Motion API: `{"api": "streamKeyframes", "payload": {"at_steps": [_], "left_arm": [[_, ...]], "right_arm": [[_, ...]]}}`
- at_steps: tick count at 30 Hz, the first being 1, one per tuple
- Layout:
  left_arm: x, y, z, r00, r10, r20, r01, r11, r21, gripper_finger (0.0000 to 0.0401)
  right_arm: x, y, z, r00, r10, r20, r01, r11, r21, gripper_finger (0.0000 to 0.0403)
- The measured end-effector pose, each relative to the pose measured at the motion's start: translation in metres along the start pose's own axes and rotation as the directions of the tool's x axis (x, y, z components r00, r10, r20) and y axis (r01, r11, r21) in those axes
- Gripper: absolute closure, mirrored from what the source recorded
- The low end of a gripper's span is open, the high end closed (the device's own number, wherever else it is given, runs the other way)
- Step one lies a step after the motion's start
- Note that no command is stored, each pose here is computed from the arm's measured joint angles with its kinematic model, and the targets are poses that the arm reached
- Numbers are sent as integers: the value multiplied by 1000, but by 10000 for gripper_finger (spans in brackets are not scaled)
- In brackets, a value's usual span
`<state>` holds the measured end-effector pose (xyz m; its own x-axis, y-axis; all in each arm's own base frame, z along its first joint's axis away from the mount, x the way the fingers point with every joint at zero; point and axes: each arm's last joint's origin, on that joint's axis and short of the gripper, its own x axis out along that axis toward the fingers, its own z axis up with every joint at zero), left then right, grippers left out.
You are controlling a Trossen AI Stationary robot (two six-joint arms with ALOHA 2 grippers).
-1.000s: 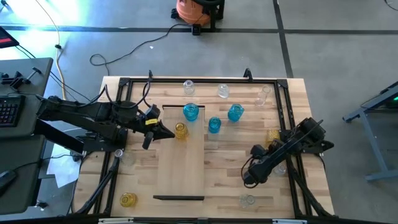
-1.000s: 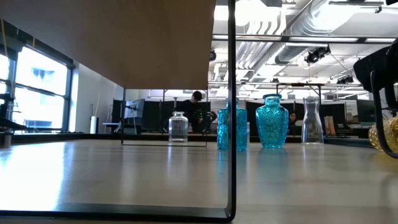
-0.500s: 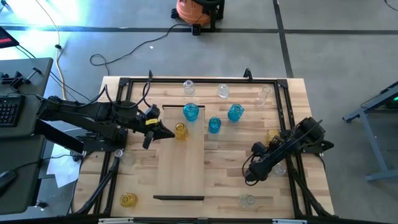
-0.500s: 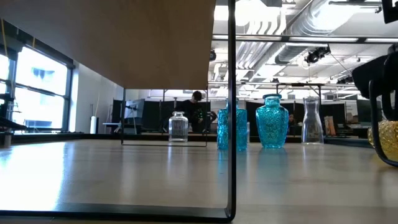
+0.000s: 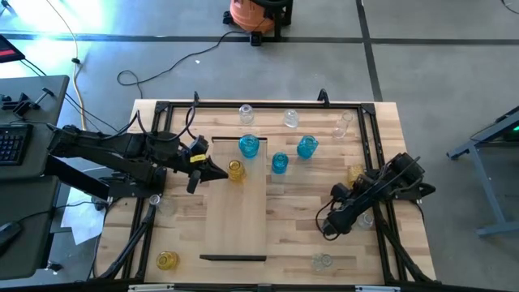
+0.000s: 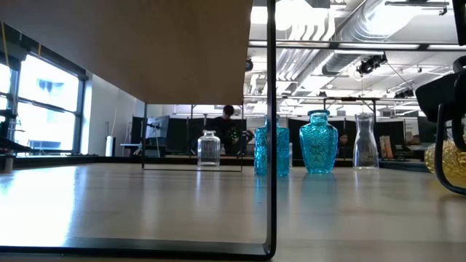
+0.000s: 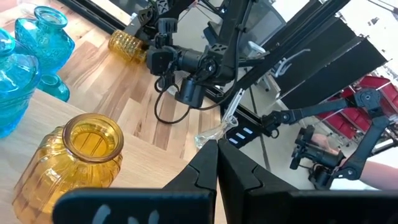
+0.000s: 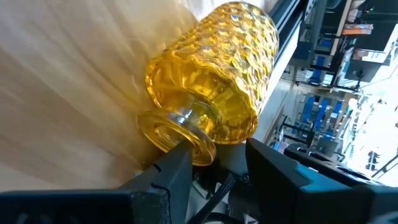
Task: Sort vases onto shelf
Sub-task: Put the yellow vase on the shelf to align with the other yellow vase
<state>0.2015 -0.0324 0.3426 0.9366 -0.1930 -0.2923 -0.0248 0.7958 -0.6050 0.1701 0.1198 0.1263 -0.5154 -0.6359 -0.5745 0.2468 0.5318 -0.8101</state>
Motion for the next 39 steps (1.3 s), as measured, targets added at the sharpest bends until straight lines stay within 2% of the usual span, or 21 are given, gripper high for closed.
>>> {"api": "streamKeyframes", "payload": {"at_steps": [5,13,19,24,27,32,36,39], "left_arm": [[0,-1,1,1000,-7,11,7,1000,0,401],[0,-2,3,999,-21,31,20,1000,2,401],[0,-2,3,999,-17,34,17,1000,2,401],[0,-2,3,999,-14,36,14,1000,2,401],[0,-2,3,999,-12,37,12,1000,2,401],[0,-2,3,999,-6,42,5,1000,10,401],[0,-1,4,998,22,65,-23,1000,9,401],[-1,-2,6,997,18,77,-23,998,53,401]], "right_arm": [[1,0,1,999,-9,39,9,1000,1,293],[1,0,3,995,-25,95,25,1000,1,394],[-1,-1,4,994,-24,107,24,1000,0,402],[-19,-5,12,989,-15,149,15,1000,0,402],[-31,-8,20,984,27,176,-26,1000,-7,403],[-45,-12,30,977,79,199,-90,995,50,403],[-64,-15,37,960,135,244,-169,978,121,403],[-82,-20,42,938,182,296,-232,962,141,403]]}}
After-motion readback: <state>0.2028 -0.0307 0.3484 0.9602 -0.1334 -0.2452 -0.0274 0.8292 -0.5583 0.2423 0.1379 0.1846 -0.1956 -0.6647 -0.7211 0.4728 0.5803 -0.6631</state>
